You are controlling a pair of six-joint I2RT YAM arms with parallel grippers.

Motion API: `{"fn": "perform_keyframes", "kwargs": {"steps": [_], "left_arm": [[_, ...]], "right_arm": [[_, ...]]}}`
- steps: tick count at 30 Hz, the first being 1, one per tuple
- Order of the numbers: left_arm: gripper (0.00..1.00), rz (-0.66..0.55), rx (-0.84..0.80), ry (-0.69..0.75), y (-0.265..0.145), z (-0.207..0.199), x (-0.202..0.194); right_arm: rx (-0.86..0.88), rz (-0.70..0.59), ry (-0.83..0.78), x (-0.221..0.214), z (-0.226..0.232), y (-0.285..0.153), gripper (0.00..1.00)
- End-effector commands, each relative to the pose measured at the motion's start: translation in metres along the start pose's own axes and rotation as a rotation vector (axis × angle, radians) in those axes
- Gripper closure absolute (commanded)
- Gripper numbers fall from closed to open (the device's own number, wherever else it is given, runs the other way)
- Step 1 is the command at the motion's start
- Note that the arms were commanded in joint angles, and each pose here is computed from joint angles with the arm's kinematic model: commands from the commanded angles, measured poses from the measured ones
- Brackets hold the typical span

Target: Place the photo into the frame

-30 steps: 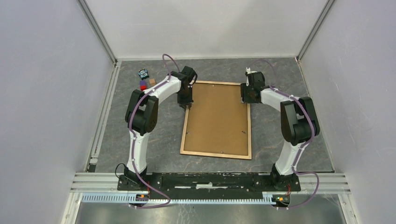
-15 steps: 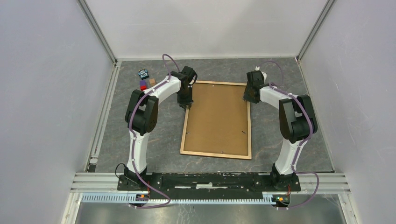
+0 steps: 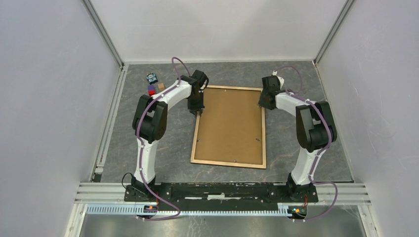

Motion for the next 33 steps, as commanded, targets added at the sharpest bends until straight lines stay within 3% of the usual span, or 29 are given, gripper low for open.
{"fn": "perform_keyframes", "kwargs": {"steps": [1,5,8,15,18,21,25,30,33], "left_arm": [[0.71,0.020,-0.002,0.033,-0.001,0.000,-0.002],[0.70,0.007,-0.011,0.034,-0.007,-0.002,0.000],[0.67,0.007,-0.041,0.036,-0.012,-0.006,0.000],[0.58,-0.021,-0.103,0.036,-0.030,-0.014,0.003],[0.53,-0.049,-0.126,0.038,-0.044,-0.016,0.006],[0.49,-0.086,-0.171,0.042,-0.062,-0.021,0.007],[0.45,-0.134,-0.264,0.049,-0.090,-0.032,0.003],[0.43,-0.180,-0.349,0.046,-0.117,-0.039,0.001],[0.43,-0.195,-0.387,0.045,-0.128,-0.043,-0.001]], "right_arm": [[0.040,0.105,-0.109,-0.019,0.005,0.008,0.55],[0.120,0.048,-0.204,-0.005,0.011,-0.008,0.33],[0.190,0.019,-0.286,-0.010,0.013,-0.025,0.26],[0.235,0.059,-0.423,-0.055,-0.004,-0.037,0.27],[0.231,0.048,-0.443,-0.061,-0.007,-0.033,0.38],[0.230,0.061,-0.471,-0.065,-0.008,-0.029,0.60],[0.200,0.075,-0.536,-0.063,-0.014,-0.022,0.71],[0.198,0.057,-0.669,-0.052,-0.016,-0.017,0.97],[0.230,0.033,-0.750,-0.041,-0.010,-0.014,1.00]]}}
Point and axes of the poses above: each gripper's point midway between its finger pads, its own y axis out along the fingers, its own z axis along the line the jaws close on, x = y × z, the point moved 1 cm from there along -y, back along the fingers, and after that the axes turned 10 degrees about -y, right-handed, at the moved point
